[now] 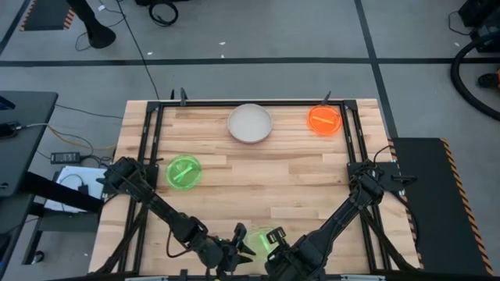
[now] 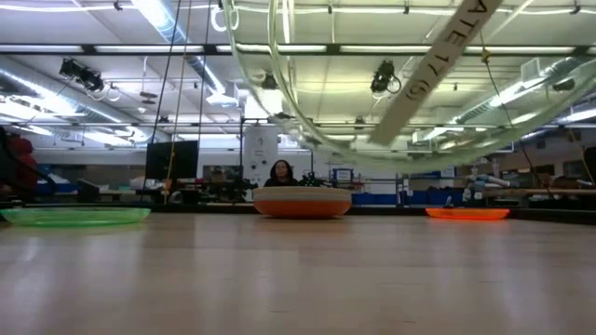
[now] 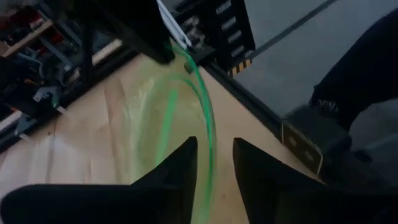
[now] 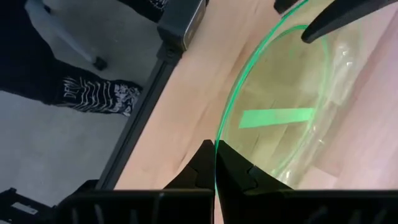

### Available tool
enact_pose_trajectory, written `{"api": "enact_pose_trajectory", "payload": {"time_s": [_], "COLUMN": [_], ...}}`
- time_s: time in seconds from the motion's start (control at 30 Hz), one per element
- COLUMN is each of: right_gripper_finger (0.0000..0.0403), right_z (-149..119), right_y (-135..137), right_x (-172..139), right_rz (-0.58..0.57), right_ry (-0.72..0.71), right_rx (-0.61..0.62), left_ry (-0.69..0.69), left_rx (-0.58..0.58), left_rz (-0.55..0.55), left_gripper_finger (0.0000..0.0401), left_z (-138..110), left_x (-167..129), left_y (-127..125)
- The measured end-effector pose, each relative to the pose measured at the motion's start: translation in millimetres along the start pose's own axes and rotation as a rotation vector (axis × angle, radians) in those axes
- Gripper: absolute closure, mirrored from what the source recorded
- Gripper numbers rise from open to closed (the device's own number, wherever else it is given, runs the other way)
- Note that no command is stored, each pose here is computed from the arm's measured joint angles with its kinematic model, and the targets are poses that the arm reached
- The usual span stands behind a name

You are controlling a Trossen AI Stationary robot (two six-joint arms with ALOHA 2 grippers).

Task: Stack plastic plates
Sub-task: Stack the bottom green plate on top of the top green plate

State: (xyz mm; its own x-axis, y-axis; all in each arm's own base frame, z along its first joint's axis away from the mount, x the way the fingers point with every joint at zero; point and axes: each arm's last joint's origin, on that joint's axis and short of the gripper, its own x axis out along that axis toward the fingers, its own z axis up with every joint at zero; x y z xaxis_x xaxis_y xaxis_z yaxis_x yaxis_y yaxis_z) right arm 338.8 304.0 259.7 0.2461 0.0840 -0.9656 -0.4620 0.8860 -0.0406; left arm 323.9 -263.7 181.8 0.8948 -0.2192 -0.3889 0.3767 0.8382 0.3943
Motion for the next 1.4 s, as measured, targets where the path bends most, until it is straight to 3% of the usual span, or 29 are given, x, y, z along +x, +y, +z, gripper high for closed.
{"api": "enact_pose_trajectory", "payload": {"time_s": [0.3,0.53,0.7,0.87,1.03,1.13,1.23,1.4], "right_gripper_finger": [0.0396,0.0376,0.0330,0.0275,0.0249,0.0250,0.0257,0.0268], "right_z": [1,1,3,5,-2,-10,-15,-21], "right_y": [-4,-5,-7,-7,0,9,22,42], "right_x": [0,0,-6,-33,-66,-83,-88,-91], "right_rz": [0.002,-0.025,-0.015,-0.005,0.002,-0.063,-0.122,-0.176], "right_ry": [0.003,-0.005,-0.007,-0.030,-0.105,-0.162,-0.203,-0.254], "right_rx": [0.011,0.066,0.107,0.119,0.175,0.223,0.221,0.218], "left_ry": [0.042,0.042,0.049,0.084,0.248,0.335,0.460,0.755], "left_rx": [-0.004,0.019,0.022,0.040,0.120,0.125,0.079,-0.019], "left_rz": [-0.001,0.000,0.002,0.011,0.133,0.216,0.268,0.377], "left_gripper_finger": [0.0389,0.0390,0.0391,0.0392,0.0393,0.0393,0.0394,0.0394], "left_z": [-5,-5,-5,-9,-7,1,-2,-26], "left_x": [2,2,2,1,-23,-52,-83,-126], "left_y": [4,3,4,4,12,22,29,36]}}
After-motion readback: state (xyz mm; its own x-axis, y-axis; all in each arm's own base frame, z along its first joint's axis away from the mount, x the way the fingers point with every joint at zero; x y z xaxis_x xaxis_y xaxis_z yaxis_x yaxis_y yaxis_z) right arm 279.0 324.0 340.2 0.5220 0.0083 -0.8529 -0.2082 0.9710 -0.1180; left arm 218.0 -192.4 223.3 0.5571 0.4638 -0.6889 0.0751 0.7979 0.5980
